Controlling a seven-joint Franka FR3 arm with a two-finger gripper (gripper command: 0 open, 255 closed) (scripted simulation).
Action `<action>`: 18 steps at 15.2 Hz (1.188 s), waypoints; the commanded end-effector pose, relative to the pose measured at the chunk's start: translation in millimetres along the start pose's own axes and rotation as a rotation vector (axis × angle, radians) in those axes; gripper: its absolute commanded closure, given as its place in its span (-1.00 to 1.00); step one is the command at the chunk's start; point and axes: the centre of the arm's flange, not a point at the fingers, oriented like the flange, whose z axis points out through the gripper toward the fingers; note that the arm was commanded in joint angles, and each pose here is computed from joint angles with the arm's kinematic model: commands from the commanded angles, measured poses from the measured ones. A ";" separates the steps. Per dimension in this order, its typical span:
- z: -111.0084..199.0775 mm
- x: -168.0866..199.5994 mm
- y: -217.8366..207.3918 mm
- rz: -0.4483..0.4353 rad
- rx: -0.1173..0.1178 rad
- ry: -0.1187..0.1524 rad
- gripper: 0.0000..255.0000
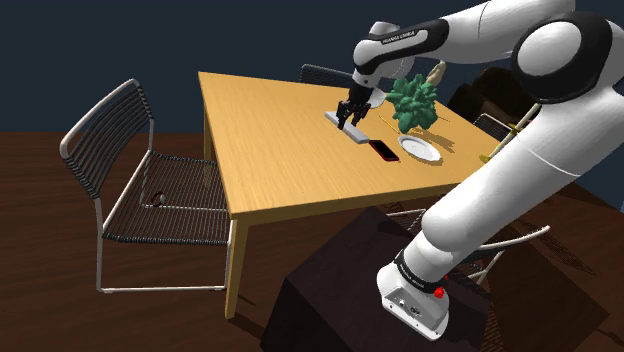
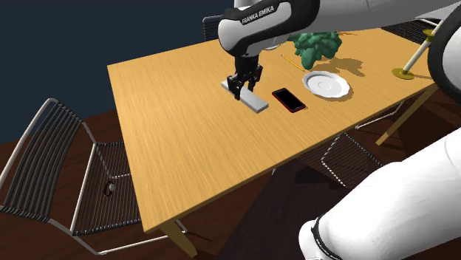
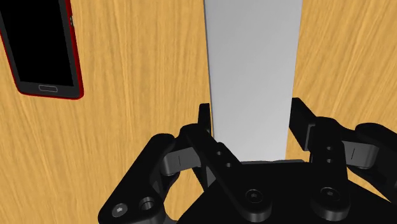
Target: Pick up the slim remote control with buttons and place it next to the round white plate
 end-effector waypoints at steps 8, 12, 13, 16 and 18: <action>-2.7 50.1 109.7 -0.002 -0.001 0.000 1.00; -4.1 71.5 158.0 -0.002 -0.001 0.000 1.00; -4.4 76.9 170.0 -0.002 -0.001 0.000 1.00; -5.4 93.0 206.2 -0.002 -0.001 0.000 1.00; -6.1 103.8 230.3 -0.002 -0.001 0.000 1.00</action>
